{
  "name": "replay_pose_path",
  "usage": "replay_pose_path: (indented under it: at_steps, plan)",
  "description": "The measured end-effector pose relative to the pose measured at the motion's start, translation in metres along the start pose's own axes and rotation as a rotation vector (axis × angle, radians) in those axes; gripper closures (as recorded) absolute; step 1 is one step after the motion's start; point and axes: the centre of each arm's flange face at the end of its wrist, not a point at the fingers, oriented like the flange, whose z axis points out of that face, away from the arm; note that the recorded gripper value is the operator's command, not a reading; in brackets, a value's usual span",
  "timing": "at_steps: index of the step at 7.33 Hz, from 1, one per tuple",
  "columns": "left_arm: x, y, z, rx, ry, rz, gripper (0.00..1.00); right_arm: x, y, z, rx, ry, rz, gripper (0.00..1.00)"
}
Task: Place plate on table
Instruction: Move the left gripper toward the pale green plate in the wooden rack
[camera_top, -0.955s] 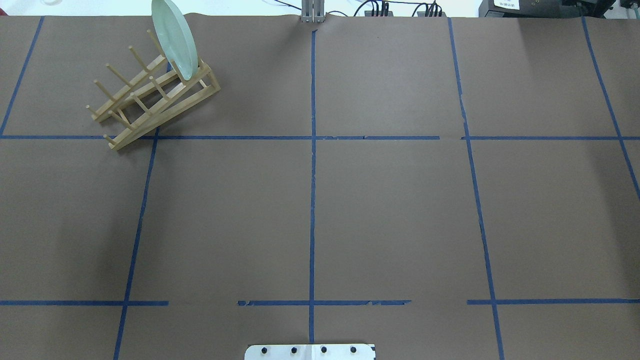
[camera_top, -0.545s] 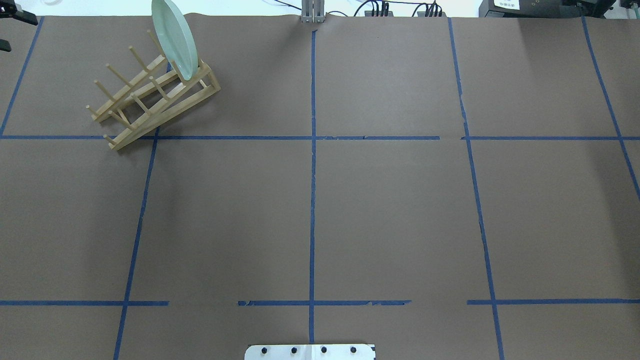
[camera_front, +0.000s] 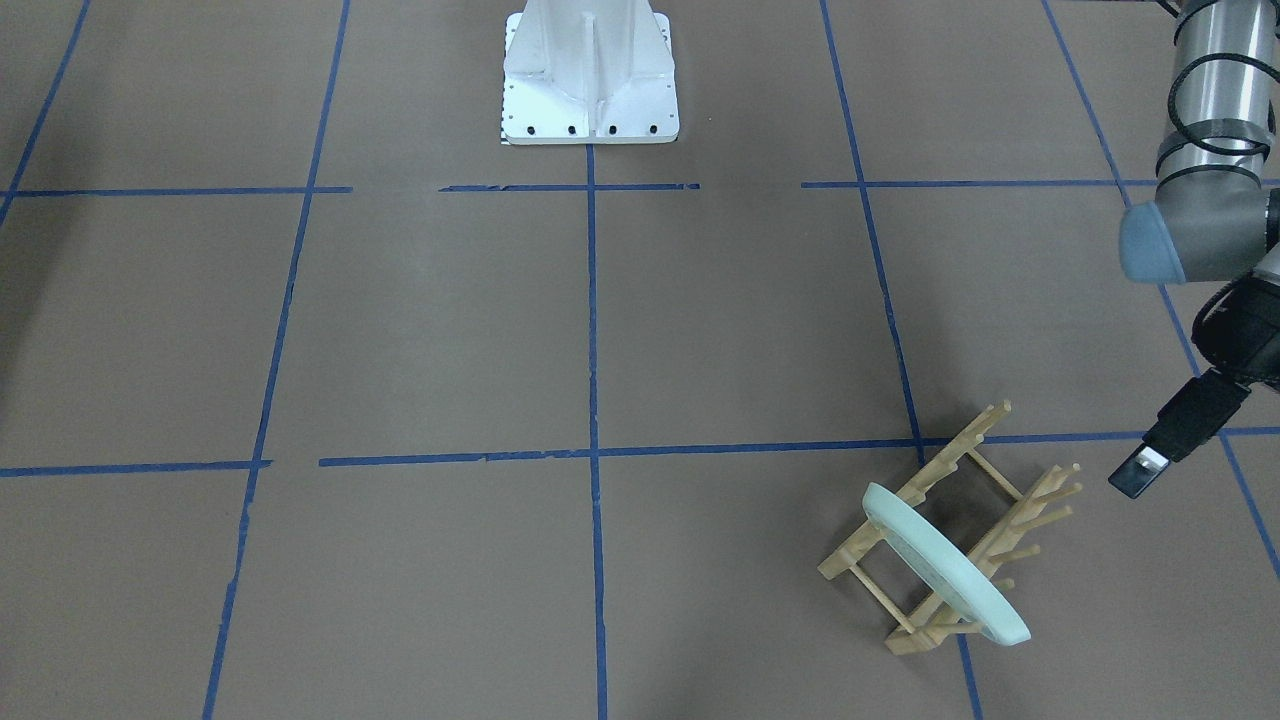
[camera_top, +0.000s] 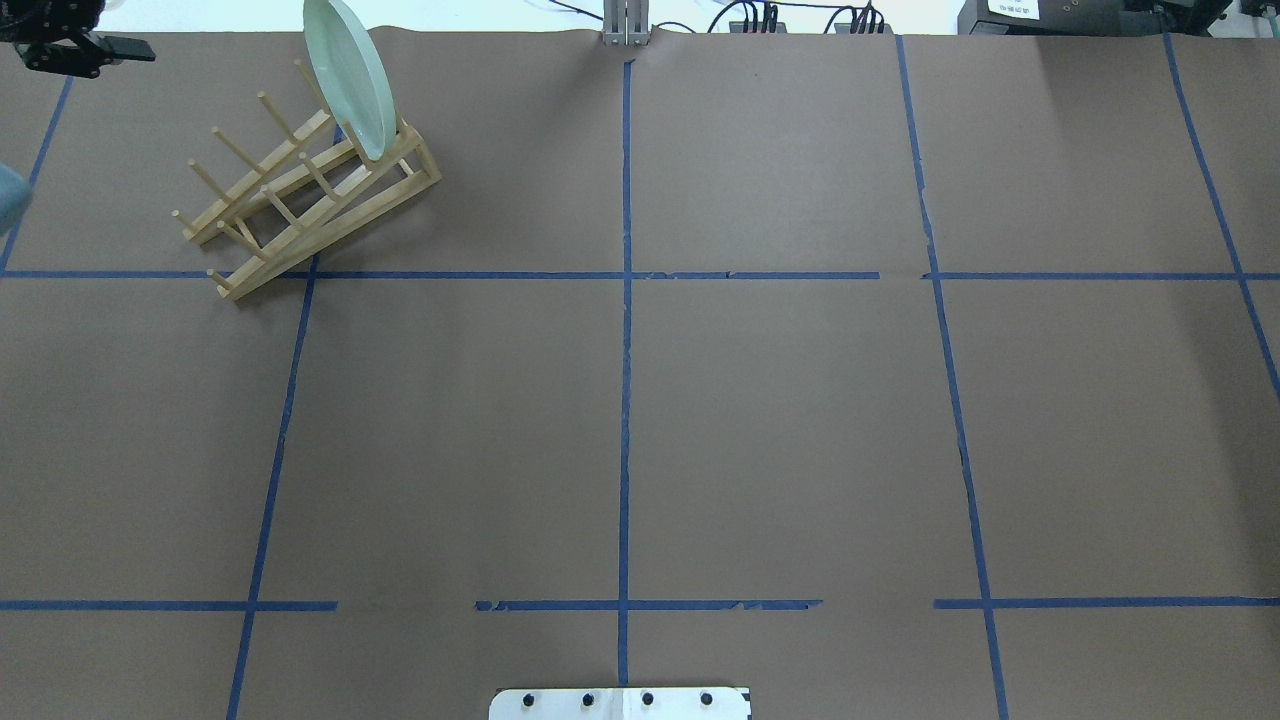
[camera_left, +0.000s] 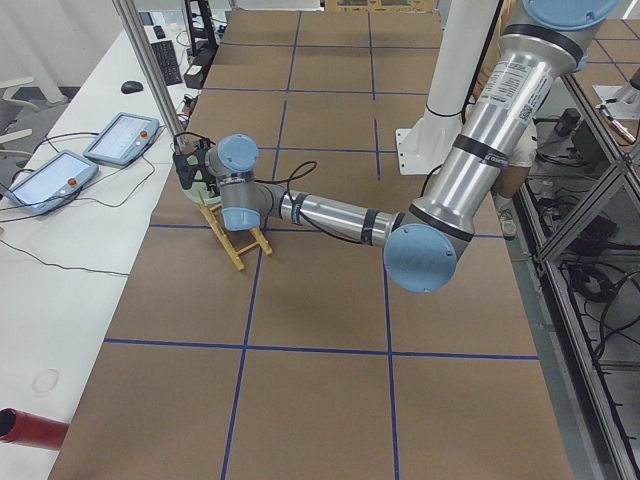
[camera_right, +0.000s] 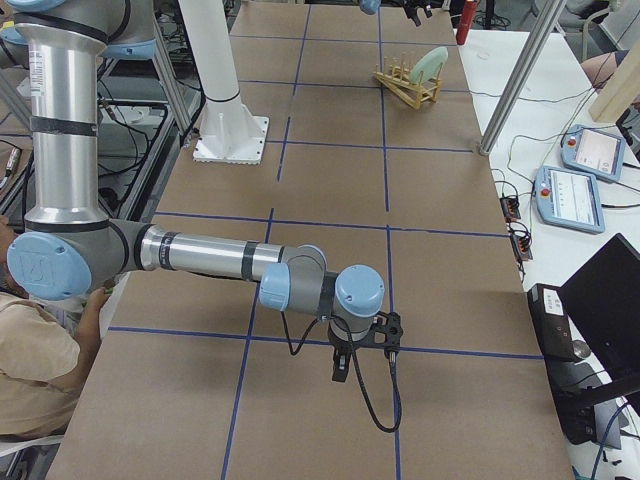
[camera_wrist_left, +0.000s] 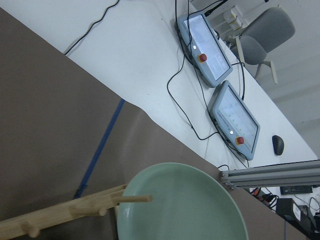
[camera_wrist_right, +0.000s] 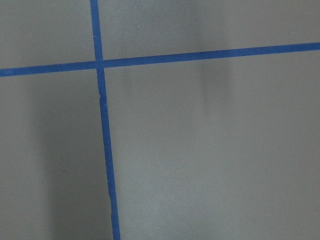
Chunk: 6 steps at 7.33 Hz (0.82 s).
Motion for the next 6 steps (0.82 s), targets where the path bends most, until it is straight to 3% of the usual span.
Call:
replay_pose_path:
  at_steps: [2, 5, 6]
  plan:
    - [0.015, 0.003, 0.036, -0.019, 0.051, -0.027, 0.02, 0.0, 0.0, 0.0, 0.0, 0.0, 0.0, 0.0]
    - [0.027, 0.017, 0.084, -0.045, 0.059, -0.03, 0.04, 0.0, 0.0, 0.0, 0.0, 0.0, 0.0, 0.0]
    - [0.029, 0.023, 0.092, -0.052, 0.062, -0.029, 0.17, 0.0, 0.0, 0.0, 0.0, 0.0, 0.0, 0.0]
